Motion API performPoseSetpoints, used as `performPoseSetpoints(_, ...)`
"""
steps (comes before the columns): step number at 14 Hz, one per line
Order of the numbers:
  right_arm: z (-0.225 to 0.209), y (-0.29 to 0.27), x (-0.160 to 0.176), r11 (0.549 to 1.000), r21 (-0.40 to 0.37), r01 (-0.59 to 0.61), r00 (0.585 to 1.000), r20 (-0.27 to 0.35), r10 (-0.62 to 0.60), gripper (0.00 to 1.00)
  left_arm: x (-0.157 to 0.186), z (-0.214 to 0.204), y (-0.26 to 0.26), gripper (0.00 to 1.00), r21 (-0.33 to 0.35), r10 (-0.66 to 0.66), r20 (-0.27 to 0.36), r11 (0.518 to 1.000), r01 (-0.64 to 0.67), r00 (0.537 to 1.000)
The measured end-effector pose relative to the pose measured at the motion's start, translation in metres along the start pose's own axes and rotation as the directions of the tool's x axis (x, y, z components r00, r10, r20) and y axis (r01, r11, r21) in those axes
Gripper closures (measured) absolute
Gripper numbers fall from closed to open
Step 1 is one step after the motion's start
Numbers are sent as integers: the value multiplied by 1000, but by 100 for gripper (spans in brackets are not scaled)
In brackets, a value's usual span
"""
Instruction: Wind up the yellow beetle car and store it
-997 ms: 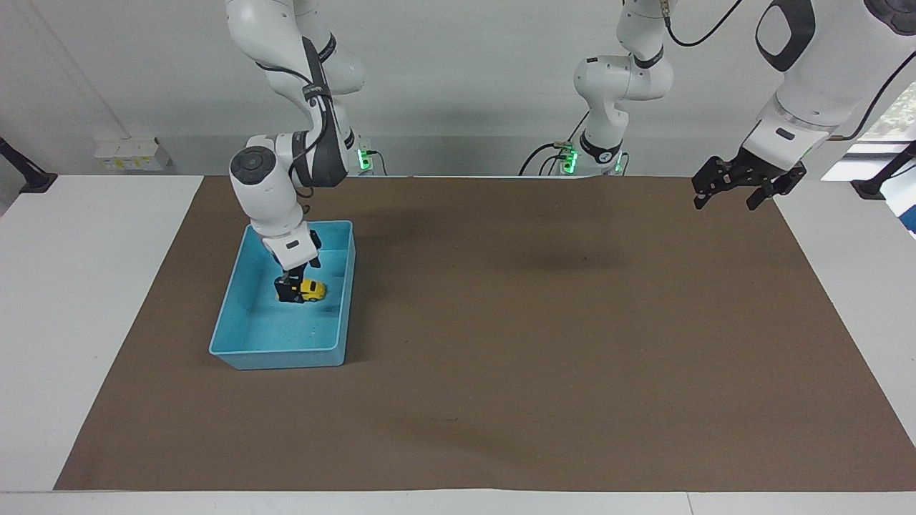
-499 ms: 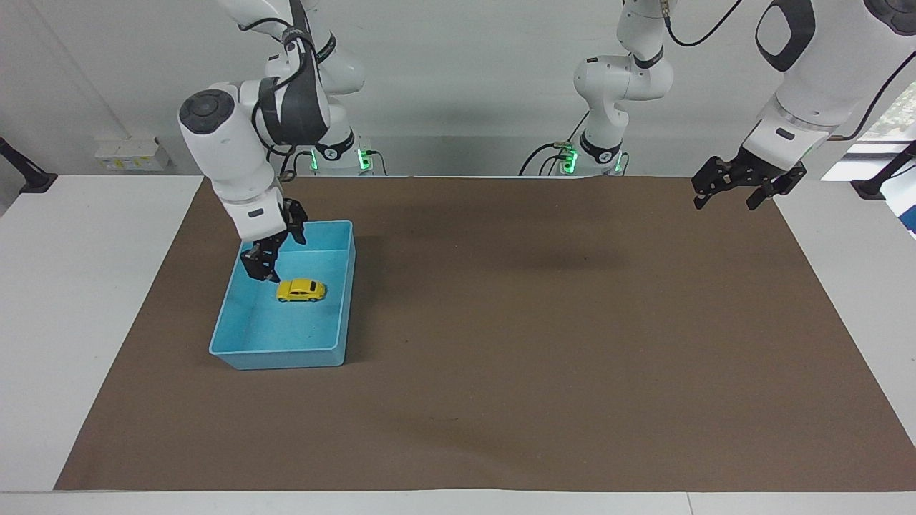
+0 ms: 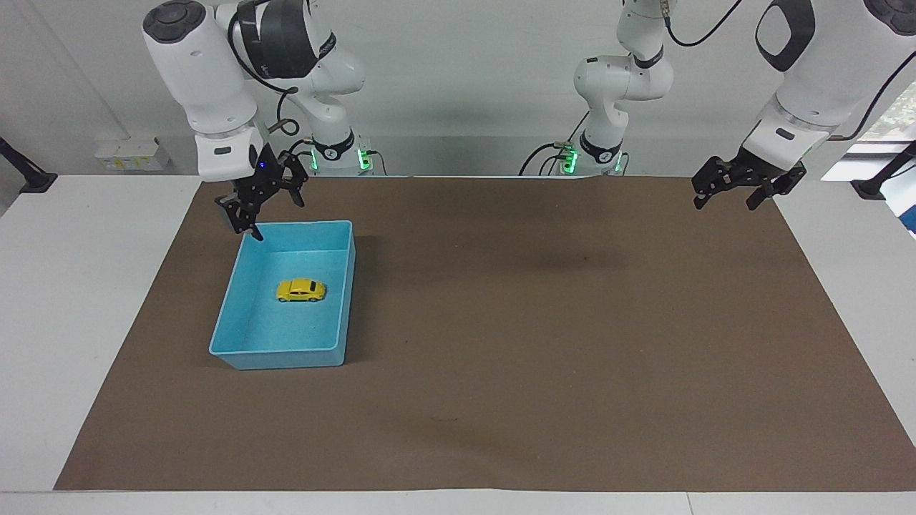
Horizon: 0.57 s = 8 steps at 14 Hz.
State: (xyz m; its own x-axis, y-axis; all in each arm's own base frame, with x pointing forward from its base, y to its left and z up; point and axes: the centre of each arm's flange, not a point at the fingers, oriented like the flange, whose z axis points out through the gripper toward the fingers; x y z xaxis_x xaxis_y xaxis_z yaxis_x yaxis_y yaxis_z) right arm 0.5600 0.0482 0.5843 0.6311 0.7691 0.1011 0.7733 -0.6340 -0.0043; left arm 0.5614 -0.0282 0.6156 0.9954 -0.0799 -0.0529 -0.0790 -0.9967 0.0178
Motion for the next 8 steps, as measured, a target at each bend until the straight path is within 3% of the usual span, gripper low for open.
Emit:
performPoseSetpoints(3, -18, 0, 5, 982, -4, -190, 981, -45, 190, 0, 0, 0, 0, 0, 0, 0, 0, 1000, 0, 1000)
performPoseSetpoints(5, -33, 2, 2, 934, 2, -358, 933, -51, 358, 0, 0, 0, 0, 0, 0, 0, 0, 1000, 0, 1000)
performPoseSetpoints(8, -48, 4, -8, 865, 17, -501, 865, -22, 501, 0, 0, 0, 0, 0, 0, 0, 0, 1000, 0, 1000)
